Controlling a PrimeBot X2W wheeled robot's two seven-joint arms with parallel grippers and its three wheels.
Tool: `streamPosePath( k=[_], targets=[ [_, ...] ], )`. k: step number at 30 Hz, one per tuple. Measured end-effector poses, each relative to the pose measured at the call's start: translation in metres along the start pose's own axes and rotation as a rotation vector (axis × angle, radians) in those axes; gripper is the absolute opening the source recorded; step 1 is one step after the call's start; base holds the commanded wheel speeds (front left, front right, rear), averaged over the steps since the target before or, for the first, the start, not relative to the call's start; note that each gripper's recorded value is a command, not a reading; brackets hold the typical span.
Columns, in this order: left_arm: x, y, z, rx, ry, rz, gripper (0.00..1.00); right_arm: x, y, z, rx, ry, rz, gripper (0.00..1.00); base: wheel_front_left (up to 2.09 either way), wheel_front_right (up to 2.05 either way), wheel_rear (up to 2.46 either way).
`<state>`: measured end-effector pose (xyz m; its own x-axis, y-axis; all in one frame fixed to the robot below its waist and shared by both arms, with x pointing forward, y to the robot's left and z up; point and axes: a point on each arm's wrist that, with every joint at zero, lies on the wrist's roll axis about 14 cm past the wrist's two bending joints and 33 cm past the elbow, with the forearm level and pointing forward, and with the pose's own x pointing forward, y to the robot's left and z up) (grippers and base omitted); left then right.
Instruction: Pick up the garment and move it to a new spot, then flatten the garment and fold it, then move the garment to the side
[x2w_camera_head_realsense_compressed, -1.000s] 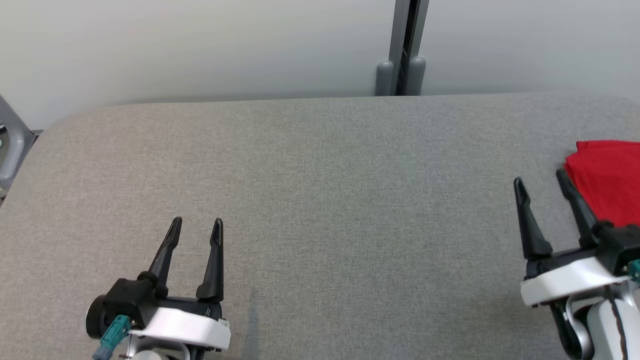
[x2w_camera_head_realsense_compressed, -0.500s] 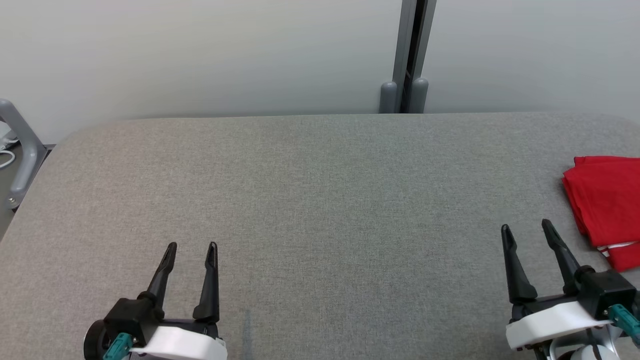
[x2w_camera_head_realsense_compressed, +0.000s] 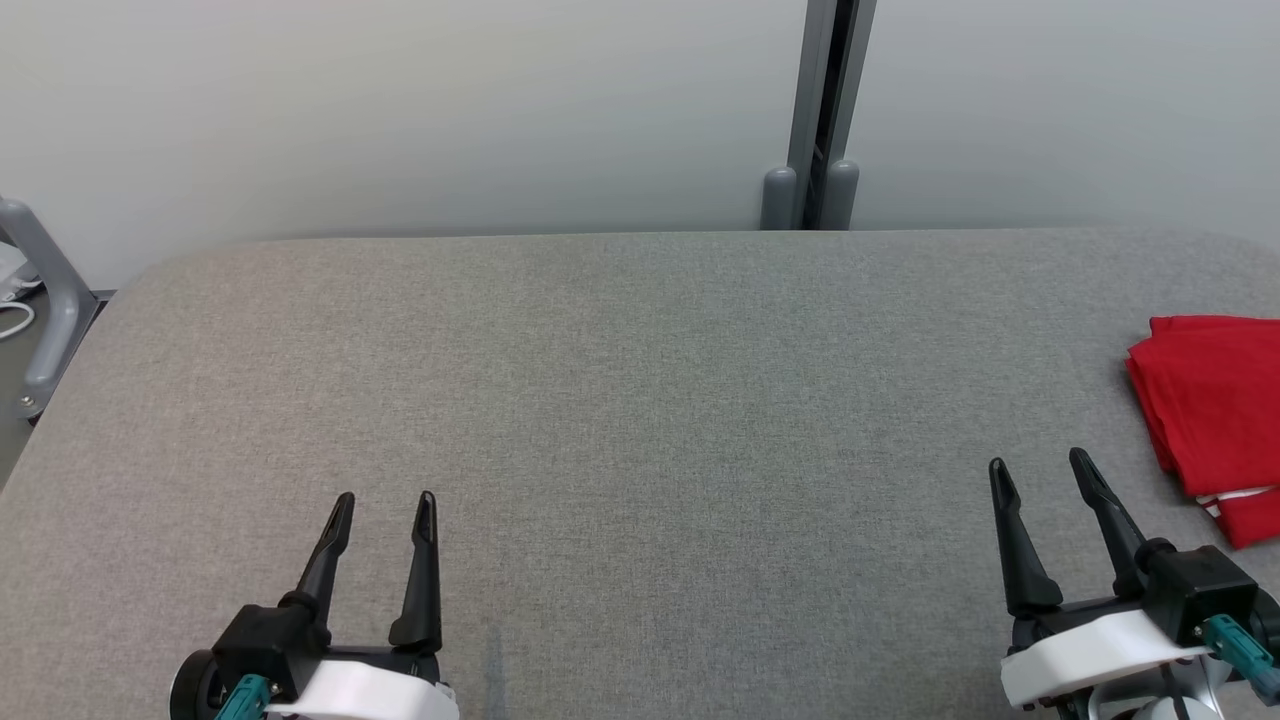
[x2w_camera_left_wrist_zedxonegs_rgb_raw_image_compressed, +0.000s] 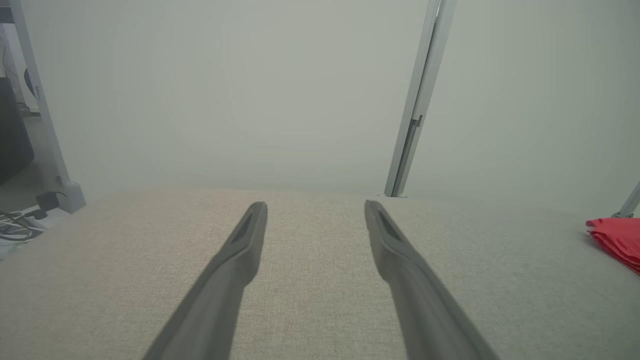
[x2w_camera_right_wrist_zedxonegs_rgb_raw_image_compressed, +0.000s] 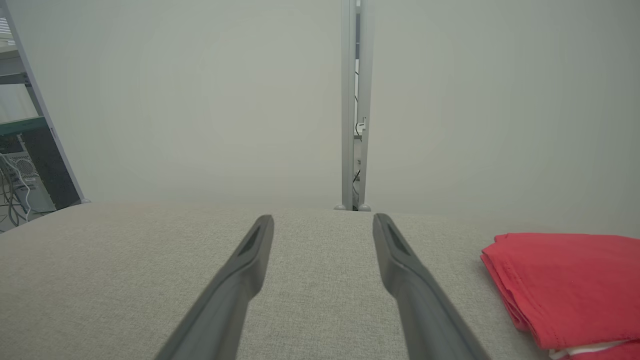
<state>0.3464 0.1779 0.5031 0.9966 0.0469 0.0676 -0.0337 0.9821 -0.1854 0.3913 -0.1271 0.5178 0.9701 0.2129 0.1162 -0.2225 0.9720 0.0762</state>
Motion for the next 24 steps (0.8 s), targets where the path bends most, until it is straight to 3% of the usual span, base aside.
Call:
streamPosePath(
  k=[24],
  targets=[
    [0.001, 0.0061, -0.0077, 0.032, 0.024, 0.035, 1.0, 0.0046, 0.0093, -0.0088, 0.01, 0.023, 0.028, 1.0, 0.0, 0.0, 0.0]
  ],
)
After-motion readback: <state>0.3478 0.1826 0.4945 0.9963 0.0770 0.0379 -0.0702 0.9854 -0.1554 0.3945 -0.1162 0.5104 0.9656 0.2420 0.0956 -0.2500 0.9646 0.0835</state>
